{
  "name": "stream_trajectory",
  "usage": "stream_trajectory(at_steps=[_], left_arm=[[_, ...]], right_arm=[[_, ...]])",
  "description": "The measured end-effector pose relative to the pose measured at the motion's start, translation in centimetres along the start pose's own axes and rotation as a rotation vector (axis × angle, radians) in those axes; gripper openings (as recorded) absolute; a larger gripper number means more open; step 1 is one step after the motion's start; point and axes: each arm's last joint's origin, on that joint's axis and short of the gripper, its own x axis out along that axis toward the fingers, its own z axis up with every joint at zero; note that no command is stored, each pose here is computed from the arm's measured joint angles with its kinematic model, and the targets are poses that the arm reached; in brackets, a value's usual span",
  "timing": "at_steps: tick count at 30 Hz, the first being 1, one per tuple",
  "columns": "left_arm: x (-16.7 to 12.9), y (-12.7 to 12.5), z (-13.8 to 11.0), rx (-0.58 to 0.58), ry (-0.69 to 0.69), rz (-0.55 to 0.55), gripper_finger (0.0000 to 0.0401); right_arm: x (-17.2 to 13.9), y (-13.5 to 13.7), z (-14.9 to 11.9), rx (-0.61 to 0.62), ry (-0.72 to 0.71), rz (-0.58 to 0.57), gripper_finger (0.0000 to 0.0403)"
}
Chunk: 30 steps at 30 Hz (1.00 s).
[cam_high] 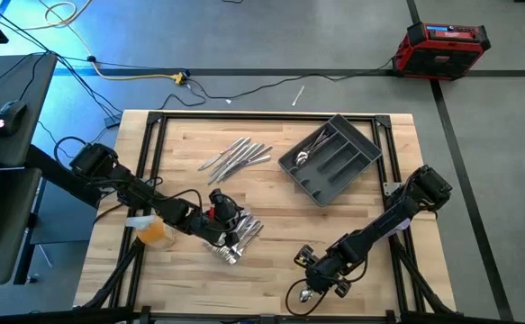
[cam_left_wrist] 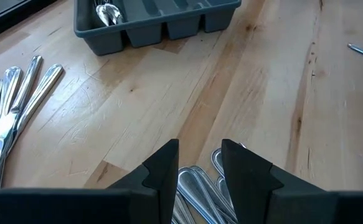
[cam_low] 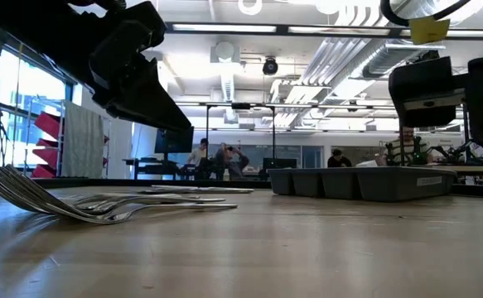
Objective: Sort silverware
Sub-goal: Put the spoon in the silverware tray
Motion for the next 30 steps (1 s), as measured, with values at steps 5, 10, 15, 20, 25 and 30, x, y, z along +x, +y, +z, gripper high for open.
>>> stream_trajectory(at_steps=[5, 10, 15, 20, 25, 30], left_arm=[[0.0, 0.0, 0.0, 0.000, 0.000, 0.000, 0.0103], [0.0, 0.0, 0.0, 0.000, 0.000, 0.000, 0.0104], [0.0, 0.0, 0.0, 0.000, -0.001, 0.000, 0.0104], [0.0, 0.0, 0.0, -0.001, -0.001, 0.000, 0.0104], [0.0, 0.0, 0.0, -0.001, -0.002, -0.001, 0.0104], [0.0, 0.0, 0.0, -0.002, -0.002, -0.001, 0.0104]], right_arm=[[0.3, 0.1, -0.1, -0.017, 0.003, 0.024, 0.0124], [0.3, 0.1, -0.1, -0.012, -0.001, 0.034, 0.0091], [0.7, 0.1, -0.2, 0.007, -0.003, 0.082, 0.0040], [0.8, -0.2, -0.2, 0.026, -0.009, 0.118, 0.0005], [0.8, -0.4, -0.3, 0.071, -0.004, 0.105, 0.0007], [0.6, -0.9, -0.4, 0.114, 0.018, -0.027, 0.0002]])
